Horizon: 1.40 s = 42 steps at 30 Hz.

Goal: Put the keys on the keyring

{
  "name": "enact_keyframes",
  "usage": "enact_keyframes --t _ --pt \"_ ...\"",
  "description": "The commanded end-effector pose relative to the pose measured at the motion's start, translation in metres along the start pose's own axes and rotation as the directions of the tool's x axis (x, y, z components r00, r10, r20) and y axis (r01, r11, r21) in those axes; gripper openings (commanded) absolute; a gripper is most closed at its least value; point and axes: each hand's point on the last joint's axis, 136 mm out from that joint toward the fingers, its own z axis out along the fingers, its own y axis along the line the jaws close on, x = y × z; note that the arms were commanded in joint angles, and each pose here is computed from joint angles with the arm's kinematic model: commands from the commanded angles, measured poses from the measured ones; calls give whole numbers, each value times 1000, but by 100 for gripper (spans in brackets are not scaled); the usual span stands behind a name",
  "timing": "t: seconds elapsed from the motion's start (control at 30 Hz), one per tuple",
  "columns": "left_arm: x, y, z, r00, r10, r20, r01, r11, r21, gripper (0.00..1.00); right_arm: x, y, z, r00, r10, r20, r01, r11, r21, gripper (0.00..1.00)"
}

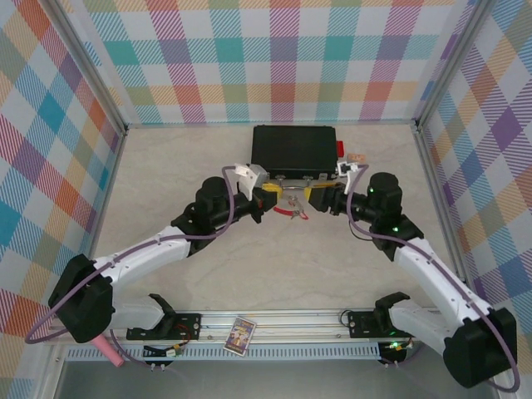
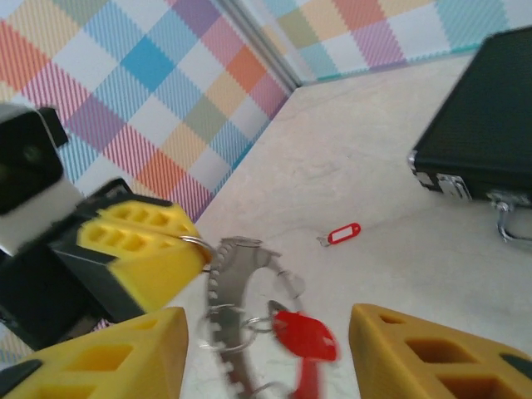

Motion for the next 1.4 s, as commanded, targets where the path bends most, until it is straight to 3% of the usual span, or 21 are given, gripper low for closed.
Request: enact_keyframes --t 0.0,0.13,0.53,0.7,0.87,1.2,1.37 --pt "-49 -35 -14 990 2 143 -26 985 170 0 -18 20 7 997 -78 29 80 992 -97 42" --pt "-59 -44 -20 985 -19 173 -22 972 235 0 -12 22 12 998 -69 4 69 988 -139 30" --pt "-70 -57 -20 971 -69 227 -14 938 347 0 13 66 7 981 -194 14 191 945 -264 33" --pt "-68 -56 -17 964 -88 250 -11 929 369 0 27 72 6 962 -272 7 266 934 -239 35" --pt "-68 -62 -17 966 -90 242 -15 916 401 0 20 57 1 970 -242 23 243 962 -121 33" --pt "-66 -61 -28 963 -76 258 -30 924 382 0 -6 70 -8 971 -213 110 229 959 -167 37" --pt "-70 -40 -33 952 -34 303 -37 973 226 0 -25 51 -11 953 -229 197 237 971 -17 50"
